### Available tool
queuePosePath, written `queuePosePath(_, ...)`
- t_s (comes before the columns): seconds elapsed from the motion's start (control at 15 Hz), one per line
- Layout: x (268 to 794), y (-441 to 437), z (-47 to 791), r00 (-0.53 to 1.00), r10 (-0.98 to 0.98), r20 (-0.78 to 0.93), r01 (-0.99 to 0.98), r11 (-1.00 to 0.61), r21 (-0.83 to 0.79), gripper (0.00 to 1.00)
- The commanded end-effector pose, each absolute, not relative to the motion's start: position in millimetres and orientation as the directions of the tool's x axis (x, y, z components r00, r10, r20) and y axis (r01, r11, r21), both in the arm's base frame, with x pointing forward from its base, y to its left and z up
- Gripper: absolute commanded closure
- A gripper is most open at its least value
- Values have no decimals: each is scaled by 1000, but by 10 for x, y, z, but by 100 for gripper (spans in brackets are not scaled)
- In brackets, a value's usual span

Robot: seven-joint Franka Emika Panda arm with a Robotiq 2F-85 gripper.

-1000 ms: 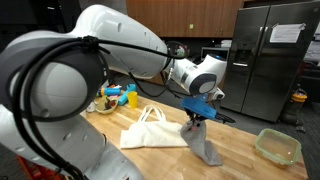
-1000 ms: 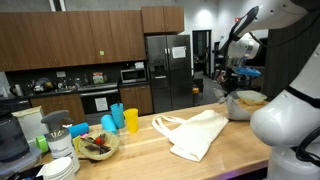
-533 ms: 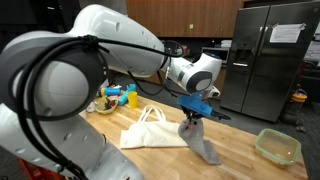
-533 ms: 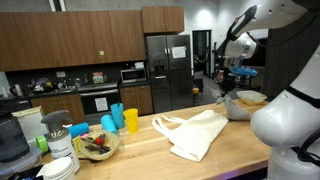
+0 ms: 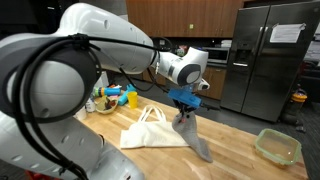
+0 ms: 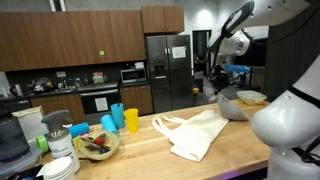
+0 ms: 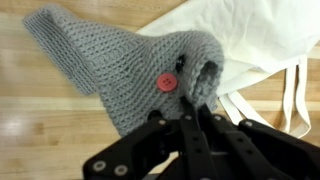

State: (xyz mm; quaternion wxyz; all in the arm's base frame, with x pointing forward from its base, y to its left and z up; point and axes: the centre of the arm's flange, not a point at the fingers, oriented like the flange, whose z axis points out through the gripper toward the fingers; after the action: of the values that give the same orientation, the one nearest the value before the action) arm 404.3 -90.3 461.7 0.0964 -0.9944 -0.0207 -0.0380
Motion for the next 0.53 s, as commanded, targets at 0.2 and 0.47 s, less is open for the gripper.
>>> queuePosePath(0.2, 3964, -880, 4685, 998, 5, 66, 18, -982, -187, 99)
queuePosePath(0.47, 3991, -849, 4682, 999, 12, 53, 22, -982, -190, 99)
